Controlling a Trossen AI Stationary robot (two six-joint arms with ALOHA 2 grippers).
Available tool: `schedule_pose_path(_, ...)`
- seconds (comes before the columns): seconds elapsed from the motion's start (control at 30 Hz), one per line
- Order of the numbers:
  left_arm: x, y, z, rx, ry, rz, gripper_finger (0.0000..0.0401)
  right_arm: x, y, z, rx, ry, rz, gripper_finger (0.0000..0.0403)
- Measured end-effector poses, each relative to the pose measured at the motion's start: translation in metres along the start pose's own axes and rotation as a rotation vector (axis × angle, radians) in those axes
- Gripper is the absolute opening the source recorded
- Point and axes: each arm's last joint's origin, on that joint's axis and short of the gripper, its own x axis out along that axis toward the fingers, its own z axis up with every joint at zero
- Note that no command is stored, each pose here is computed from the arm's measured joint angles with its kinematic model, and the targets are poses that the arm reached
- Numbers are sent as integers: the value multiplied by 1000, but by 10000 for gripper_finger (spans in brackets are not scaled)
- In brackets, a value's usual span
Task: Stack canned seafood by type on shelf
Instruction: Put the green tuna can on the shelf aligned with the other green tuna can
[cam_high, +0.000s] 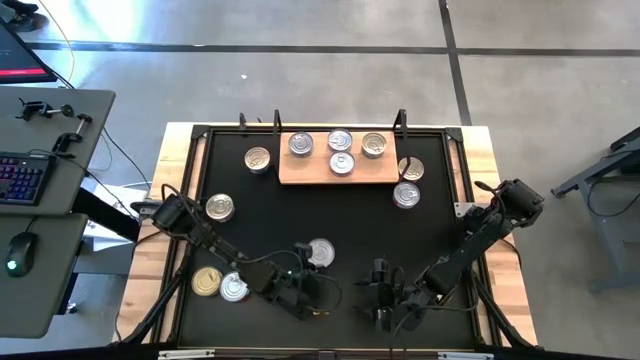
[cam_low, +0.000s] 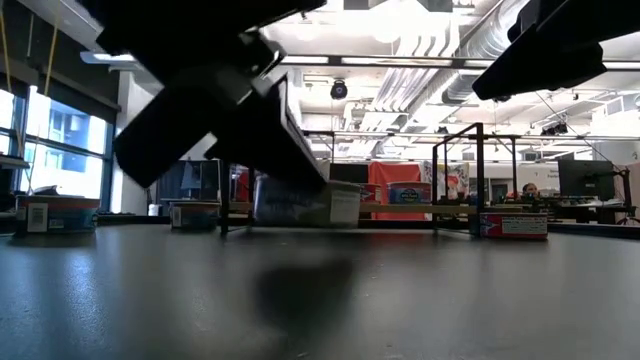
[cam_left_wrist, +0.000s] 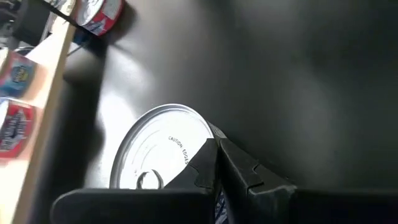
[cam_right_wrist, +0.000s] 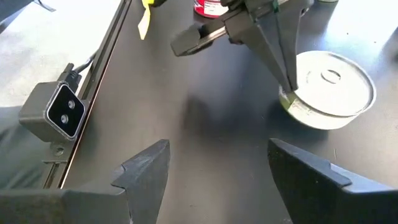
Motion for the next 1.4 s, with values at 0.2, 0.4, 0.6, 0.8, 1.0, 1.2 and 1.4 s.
schedule_pose_path(0.2,-4,6,8,35,6,85,0,0,0,0,-2,1,0,261)
schedule_pose_path(0.4,8,22,6,-33,48,165,0,0,0,0,-3,3,-1,261)
schedule_pose_path(0.6,36,58,4,-64,114,265,0,0,0,0,-4,3,-1,261)
schedule_pose_path(0.8,67,104,-6,-135,215,364,0,0,1,-1,-4,19,26,261)
schedule_pose_path(1.0,89,146,-17,-189,294,415,0,0,1,-1,-4,23,29,261)
schedule_pose_path(1.2,99,185,-27,-331,327,408,0,-1,1,-2,0,23,30,261)
schedule_pose_path(1.4,103,207,-33,-384,347,399,0,-1,1,-2,0,24,31,261)
